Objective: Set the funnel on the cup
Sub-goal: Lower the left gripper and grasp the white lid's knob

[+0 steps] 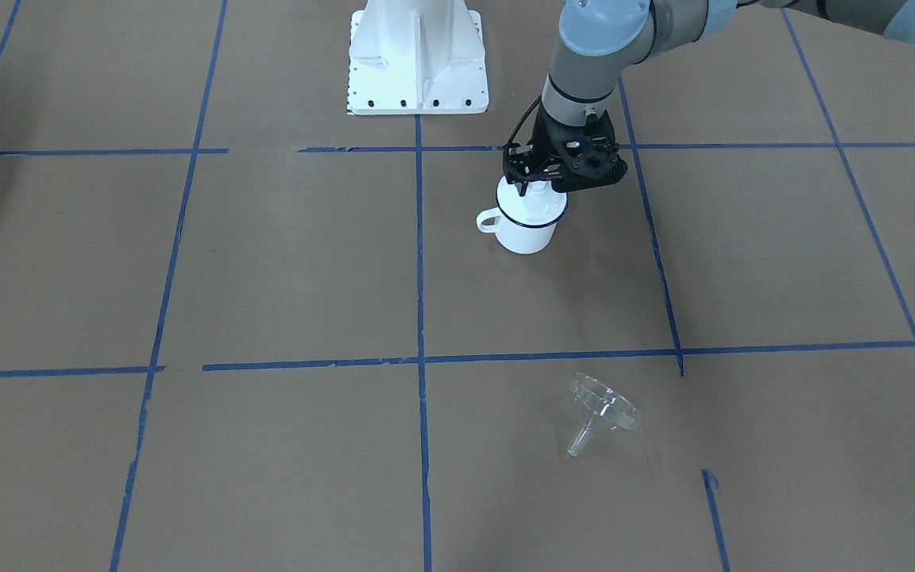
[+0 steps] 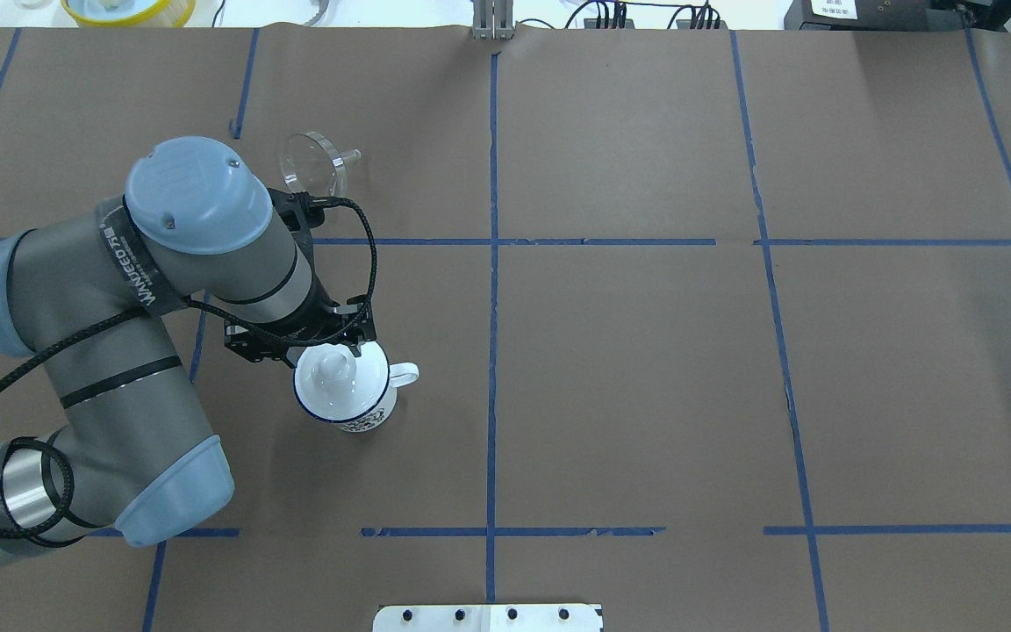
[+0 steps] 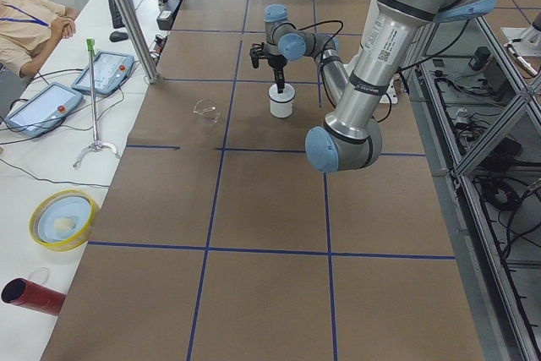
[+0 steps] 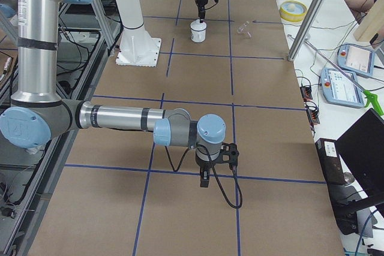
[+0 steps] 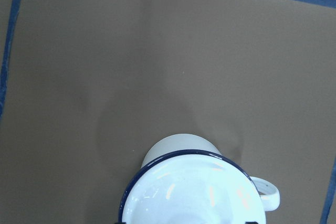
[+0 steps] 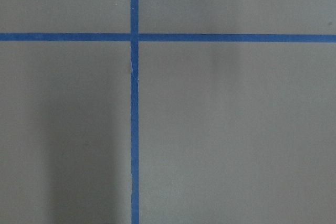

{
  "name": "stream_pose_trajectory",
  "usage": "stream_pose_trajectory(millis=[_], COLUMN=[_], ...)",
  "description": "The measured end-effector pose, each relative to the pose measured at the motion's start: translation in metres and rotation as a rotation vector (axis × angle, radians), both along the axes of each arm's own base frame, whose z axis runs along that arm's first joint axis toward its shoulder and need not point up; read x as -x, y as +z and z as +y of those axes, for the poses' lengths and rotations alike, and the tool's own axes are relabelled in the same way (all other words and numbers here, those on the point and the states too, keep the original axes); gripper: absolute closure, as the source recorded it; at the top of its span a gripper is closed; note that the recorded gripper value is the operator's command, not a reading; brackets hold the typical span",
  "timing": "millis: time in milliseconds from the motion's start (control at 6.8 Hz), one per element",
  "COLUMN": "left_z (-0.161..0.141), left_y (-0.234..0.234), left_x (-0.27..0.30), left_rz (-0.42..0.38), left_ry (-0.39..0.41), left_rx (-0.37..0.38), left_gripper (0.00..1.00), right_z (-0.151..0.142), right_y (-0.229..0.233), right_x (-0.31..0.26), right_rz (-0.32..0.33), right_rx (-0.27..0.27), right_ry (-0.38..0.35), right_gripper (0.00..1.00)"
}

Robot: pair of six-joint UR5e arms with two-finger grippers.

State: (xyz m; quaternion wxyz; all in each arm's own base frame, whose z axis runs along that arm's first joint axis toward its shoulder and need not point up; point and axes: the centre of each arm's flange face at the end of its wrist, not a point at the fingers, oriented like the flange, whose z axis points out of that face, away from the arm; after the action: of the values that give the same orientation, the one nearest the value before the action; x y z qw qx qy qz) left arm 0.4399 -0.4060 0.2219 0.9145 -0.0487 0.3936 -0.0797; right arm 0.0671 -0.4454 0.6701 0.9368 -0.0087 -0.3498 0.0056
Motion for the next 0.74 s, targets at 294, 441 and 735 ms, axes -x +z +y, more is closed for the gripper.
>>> stream_pose_trajectory(millis=[294, 441, 735], left_z=[0.0007, 0.0016, 0.0062], left_y=[-0.0001, 0.0002, 0.0004], left_x=[-0.0008, -0.0017, -0.0057], left_rz=[0.001, 0.001, 0.001], left_ry=[-0.002, 0.0, 0.004], left_rx=[0.006, 0.008, 0.018], left_gripper=[0.32, 0.32, 0.41], right_z=[0.0, 0.0, 0.0], right_y=[-0.0001, -0.0001, 0.0002], right_x=[0.0, 0.0, 0.0], right_rz=[0.0, 0.0, 0.0], right_rx=[0.0, 0.0, 0.0], right_ry=[0.0, 0.0, 0.0], right_gripper=[0.0, 0.0, 0.0])
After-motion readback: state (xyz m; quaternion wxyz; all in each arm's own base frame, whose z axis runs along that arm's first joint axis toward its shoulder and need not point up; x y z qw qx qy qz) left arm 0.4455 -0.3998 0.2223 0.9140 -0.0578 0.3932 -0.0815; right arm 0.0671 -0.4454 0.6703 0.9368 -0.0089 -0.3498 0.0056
